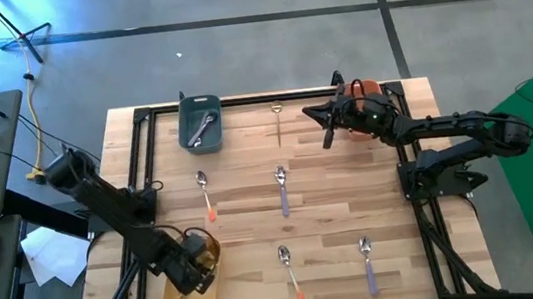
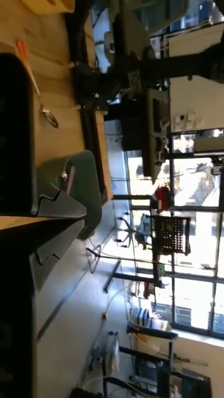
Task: Sort silverware by color (type)
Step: Put the top orange spoon into the orange bin
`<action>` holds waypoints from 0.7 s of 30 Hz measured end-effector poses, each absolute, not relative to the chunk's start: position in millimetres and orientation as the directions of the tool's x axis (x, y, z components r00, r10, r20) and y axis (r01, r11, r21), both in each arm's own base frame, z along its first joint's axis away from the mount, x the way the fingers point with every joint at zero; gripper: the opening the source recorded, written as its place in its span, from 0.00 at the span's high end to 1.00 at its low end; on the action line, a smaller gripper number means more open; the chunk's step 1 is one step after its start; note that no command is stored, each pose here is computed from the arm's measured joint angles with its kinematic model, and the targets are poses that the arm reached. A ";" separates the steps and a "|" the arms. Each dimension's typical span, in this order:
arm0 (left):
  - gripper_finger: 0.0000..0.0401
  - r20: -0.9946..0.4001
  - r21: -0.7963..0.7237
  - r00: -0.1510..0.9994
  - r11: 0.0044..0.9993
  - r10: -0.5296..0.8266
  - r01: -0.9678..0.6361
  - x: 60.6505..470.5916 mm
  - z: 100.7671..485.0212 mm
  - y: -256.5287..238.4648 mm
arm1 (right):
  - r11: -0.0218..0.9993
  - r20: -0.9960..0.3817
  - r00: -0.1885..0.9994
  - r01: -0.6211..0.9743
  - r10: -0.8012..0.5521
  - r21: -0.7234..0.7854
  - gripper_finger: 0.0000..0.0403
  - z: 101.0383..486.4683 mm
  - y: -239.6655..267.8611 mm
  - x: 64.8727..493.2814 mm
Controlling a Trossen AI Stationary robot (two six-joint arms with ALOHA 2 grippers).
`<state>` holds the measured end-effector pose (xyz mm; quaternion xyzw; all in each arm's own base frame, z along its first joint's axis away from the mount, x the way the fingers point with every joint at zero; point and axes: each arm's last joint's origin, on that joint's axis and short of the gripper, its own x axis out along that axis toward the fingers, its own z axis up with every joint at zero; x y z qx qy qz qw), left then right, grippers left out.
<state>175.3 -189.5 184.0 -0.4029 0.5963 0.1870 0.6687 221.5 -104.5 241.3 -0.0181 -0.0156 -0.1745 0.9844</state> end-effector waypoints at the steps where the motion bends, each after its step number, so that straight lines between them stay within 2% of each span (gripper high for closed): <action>1: 0.71 -0.941 -0.336 0.225 0.619 -0.252 -0.710 174.7 190.9 -189.3 | 0.941 0.026 0.941 0.338 -0.338 -0.029 1.00 240.3 -104.3 221.6; 5: 0.70 -0.910 -0.414 0.274 0.674 -0.311 -0.611 177.7 214.8 -179.9 | 0.960 -0.063 0.958 0.279 -0.280 -0.020 1.00 231.5 -100.1 223.1; 8: 0.74 -0.896 -0.436 0.326 0.732 -0.301 -0.524 181.0 225.9 -165.5 | 0.974 -0.140 0.964 0.222 -0.225 -0.032 1.00 224.0 -94.4 224.7; 12: 0.84 -0.888 -0.384 0.402 0.839 -0.222 -0.385 192.3 233.6 -140.1 | 0.985 -0.192 0.966 0.174 -0.172 -0.008 1.00 218.8 -84.1 227.8; 16: 0.95 -0.872 -0.284 0.460 0.939 -0.168 -0.195 211.7 235.6 -112.7 | 0.995 -0.233 0.971 0.078 -0.061 0.062 1.00 214.6 -71.3 230.7; 18: 0.99 -0.846 -0.257 0.503 0.961 -0.174 -0.099 222.8 231.5 -96.5 | 0.996 -0.238 0.970 0.060 -0.045 0.058 1.00 214.0 -67.1 231.9; 21: 0.99 -0.778 -0.272 0.581 0.962 -0.239 0.031 238.7 219.8 -69.6 | 0.994 -0.244 0.967 0.094 -0.080 0.049 1.00 213.7 -66.4 232.2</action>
